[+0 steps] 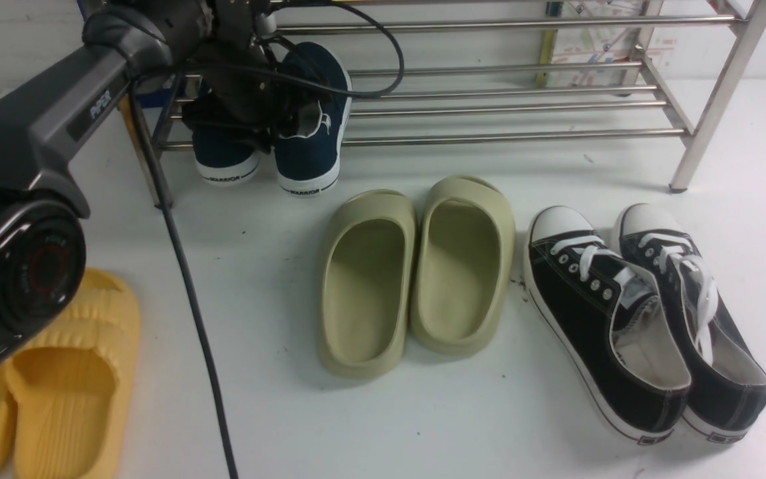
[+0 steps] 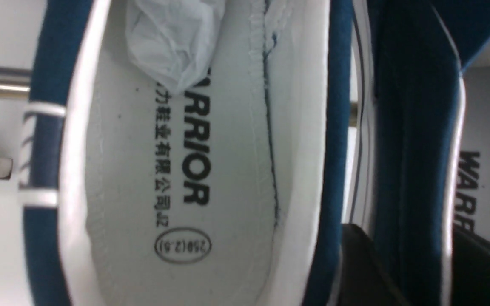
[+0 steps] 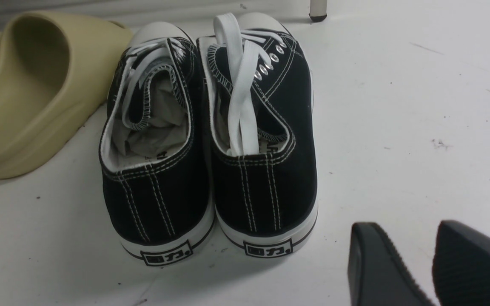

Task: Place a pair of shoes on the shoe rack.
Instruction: Use the left arm to put a shoe into the shoe rack

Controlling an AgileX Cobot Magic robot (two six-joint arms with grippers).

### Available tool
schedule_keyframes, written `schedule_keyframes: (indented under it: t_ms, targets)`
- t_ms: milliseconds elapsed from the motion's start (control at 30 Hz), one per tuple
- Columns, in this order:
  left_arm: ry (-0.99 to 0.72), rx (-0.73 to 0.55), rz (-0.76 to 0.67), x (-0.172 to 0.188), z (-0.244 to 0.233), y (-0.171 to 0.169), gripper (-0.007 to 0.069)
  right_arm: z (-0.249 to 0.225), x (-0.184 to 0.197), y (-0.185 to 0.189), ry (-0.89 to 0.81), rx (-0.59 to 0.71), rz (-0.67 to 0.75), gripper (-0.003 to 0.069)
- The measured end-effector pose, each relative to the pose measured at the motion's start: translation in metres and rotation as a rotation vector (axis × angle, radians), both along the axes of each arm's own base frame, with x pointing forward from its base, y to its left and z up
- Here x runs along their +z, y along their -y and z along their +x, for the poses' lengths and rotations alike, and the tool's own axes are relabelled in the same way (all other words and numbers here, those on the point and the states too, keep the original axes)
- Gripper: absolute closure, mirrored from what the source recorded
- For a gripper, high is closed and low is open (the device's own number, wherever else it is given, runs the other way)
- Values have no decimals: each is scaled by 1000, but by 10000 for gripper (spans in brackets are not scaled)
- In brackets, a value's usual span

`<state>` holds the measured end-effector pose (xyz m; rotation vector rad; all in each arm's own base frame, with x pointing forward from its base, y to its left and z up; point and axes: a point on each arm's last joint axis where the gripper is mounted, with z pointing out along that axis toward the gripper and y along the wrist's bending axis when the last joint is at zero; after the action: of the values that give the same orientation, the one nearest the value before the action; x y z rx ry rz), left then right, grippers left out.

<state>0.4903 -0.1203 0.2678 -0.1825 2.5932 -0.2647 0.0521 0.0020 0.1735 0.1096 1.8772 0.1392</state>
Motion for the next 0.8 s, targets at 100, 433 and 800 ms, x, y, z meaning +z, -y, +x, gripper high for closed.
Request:
schedule_keyframes:
  t_ms: [100,433,800]
  targets:
    - [3,-1,-1,20,-10,-2,333,0,0,0,0,0,0,412]
    - [-56,-84,11,67,-46,-7,411,0,0,0,0,0,0,412]
    - [-171,-225,-51,5,-39,41,638,0,0,0,0,0,0,412]
